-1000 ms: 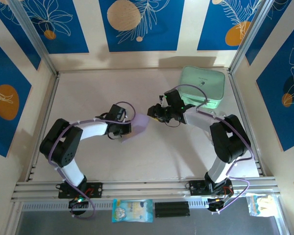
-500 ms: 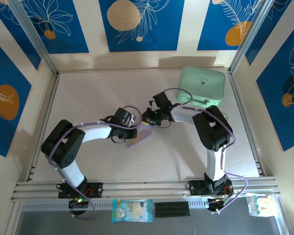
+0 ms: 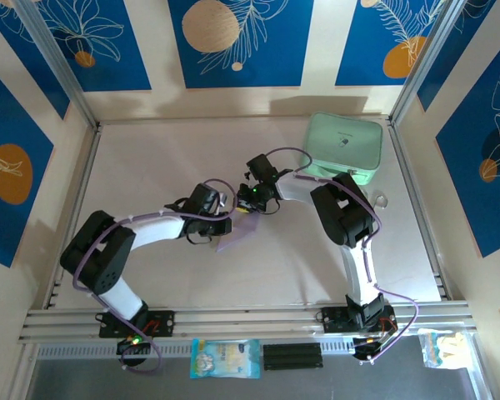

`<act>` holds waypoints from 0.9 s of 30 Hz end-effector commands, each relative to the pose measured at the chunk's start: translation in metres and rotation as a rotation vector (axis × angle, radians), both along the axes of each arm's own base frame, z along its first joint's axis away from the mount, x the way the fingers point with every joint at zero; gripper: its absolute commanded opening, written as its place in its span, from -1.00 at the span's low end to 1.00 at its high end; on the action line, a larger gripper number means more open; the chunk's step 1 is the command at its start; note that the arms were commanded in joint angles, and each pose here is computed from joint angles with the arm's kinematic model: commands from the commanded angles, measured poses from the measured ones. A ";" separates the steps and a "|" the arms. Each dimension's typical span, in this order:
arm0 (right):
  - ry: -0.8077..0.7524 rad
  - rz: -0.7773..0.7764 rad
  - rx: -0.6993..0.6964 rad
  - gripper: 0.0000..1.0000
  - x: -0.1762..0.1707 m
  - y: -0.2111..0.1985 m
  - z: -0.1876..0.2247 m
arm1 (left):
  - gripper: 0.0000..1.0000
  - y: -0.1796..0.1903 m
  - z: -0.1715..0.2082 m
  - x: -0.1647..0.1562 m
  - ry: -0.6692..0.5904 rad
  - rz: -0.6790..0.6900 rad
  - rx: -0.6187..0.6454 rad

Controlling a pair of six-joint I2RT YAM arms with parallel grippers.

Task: Fold a paper plane with a square sheet of paper (pick it up from the middle)
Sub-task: Move the paper to the center of the table.

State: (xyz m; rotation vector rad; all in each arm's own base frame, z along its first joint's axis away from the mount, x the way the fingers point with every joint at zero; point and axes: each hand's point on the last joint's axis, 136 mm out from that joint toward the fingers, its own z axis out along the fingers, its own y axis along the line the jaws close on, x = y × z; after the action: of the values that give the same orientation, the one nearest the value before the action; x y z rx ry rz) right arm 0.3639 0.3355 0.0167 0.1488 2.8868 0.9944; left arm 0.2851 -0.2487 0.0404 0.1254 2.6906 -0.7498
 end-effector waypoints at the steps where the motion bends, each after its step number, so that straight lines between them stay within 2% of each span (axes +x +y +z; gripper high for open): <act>1: 0.086 -0.115 -0.150 -0.71 -0.015 -0.032 -0.027 | -0.72 0.000 0.010 -0.009 0.012 0.031 -0.037; 7: 0.113 -0.269 -0.217 -0.73 -0.024 -0.059 -0.024 | -0.68 -0.006 0.018 -0.022 0.037 0.072 -0.132; 13: 0.126 -0.367 -0.200 -0.74 -0.031 -0.073 -0.014 | -0.72 -0.011 0.008 -0.025 0.071 0.117 -0.173; 21: 0.130 -0.377 -0.137 -0.74 -0.029 -0.070 -0.005 | -0.79 -0.028 -0.003 -0.024 0.136 0.140 -0.262; 27: 0.127 -0.358 -0.102 -0.74 -0.027 -0.066 -0.002 | -0.81 -0.026 -0.008 -0.029 0.158 0.140 -0.250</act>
State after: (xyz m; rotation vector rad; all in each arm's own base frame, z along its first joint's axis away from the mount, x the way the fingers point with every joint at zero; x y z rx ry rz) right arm 0.3445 0.2749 0.0184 0.6861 2.8395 0.7998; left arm 0.2630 -0.2690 0.0349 -0.1895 2.6705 -1.0408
